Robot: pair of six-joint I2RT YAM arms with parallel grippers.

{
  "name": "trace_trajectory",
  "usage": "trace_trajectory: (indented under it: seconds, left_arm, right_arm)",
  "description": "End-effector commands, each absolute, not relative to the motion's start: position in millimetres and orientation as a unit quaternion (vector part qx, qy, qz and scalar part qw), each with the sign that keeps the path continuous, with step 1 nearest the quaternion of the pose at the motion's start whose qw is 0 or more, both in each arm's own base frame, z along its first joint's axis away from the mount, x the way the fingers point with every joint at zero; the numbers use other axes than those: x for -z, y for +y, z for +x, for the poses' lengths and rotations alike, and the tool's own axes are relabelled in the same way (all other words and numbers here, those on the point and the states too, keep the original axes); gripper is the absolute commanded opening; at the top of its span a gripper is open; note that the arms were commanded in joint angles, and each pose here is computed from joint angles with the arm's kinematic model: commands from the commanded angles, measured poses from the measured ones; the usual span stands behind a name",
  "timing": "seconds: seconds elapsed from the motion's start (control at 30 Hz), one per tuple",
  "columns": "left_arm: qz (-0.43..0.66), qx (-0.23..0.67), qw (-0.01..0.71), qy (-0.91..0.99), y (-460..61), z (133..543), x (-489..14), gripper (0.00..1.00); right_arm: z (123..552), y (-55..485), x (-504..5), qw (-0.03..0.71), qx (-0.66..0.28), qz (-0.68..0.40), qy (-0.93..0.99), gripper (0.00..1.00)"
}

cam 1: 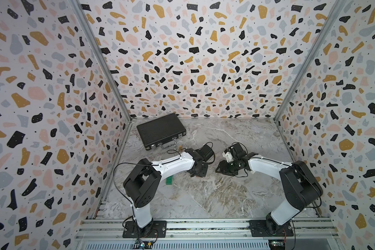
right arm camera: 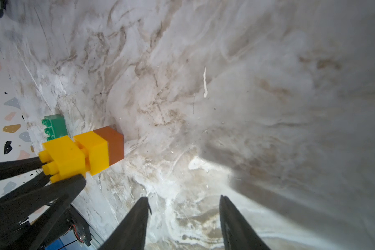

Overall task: Assemble an ice cream with lego
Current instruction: Assemble the lego brick with the lego brick.

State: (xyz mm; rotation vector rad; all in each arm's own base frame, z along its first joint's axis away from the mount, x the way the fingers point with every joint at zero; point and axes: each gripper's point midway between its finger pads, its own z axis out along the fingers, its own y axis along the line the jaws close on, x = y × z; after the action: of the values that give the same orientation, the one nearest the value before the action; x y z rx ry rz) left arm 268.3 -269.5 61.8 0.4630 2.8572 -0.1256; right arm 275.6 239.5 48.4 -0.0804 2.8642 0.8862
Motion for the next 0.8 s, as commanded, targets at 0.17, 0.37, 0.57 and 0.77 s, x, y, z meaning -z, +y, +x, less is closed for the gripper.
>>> trace_trajectory:
  seconds: [0.17,0.37,0.57,0.77]
  left_arm:
    - [0.147,0.021,0.109,0.983,-261.4,262.8,-57.5,0.23]
    - [0.142,0.026,0.104,0.984,-263.4,261.5,-55.8,0.34]
    - [0.141,0.030,0.105,0.984,-264.5,261.7,-56.1,0.48]
    - [0.140,0.038,0.113,0.983,-269.4,265.6,-61.3,0.54]
  right_arm:
    - [277.8,243.1,-56.0,0.078,-0.290,-0.039,0.953,0.56]
    - [277.8,243.3,-55.3,0.077,-0.290,-0.039,0.953,0.57]
    - [277.4,243.5,-55.7,0.078,-0.289,-0.040,0.953,0.58]
    - [277.3,244.1,-56.0,0.078,-0.289,-0.043,0.953,0.59]
